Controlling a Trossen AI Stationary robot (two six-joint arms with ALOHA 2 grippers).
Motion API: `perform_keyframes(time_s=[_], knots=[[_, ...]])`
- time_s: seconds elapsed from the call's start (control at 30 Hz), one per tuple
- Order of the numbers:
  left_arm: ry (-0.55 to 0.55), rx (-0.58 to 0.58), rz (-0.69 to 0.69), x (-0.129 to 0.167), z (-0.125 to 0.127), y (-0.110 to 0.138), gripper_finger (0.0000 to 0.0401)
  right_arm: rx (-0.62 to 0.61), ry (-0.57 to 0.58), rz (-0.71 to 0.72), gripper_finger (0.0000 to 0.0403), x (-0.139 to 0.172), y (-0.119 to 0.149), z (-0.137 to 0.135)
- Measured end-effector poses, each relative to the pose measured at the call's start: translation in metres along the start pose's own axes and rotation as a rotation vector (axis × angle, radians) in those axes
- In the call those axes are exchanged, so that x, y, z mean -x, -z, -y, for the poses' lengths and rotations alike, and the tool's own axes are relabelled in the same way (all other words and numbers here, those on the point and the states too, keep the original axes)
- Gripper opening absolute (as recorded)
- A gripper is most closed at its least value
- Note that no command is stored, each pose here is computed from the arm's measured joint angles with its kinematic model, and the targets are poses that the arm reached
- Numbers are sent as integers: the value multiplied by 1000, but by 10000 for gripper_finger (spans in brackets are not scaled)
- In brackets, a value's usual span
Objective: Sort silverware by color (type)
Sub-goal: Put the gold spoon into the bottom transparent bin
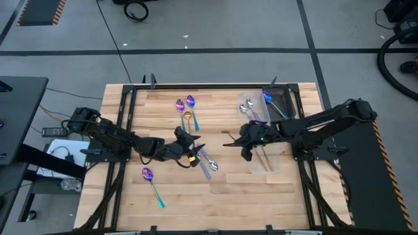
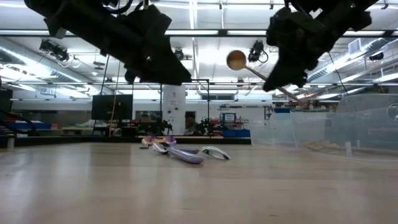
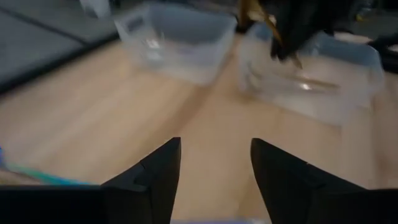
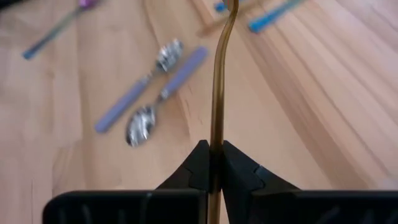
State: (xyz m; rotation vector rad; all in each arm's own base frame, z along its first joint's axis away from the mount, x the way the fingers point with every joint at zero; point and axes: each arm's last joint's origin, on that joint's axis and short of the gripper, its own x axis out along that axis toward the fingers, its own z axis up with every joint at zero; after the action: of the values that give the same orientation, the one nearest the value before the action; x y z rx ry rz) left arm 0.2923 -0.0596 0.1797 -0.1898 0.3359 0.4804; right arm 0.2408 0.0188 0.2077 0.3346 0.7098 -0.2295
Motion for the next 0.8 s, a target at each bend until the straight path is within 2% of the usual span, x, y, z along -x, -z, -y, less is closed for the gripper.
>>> perform_keyframes(time_s=[0.2,0.4,0.67,0.8], knots=[[98,85,-115,1,1,8,195,-66,69,-126,30,20,12,10],[173,103,-174,2,3,10,195,-135,135,-226,31,38,23,19],[180,96,-181,2,4,11,194,-266,258,-368,31,52,38,29],[179,95,-183,2,4,11,194,-328,224,-451,32,50,43,27]])
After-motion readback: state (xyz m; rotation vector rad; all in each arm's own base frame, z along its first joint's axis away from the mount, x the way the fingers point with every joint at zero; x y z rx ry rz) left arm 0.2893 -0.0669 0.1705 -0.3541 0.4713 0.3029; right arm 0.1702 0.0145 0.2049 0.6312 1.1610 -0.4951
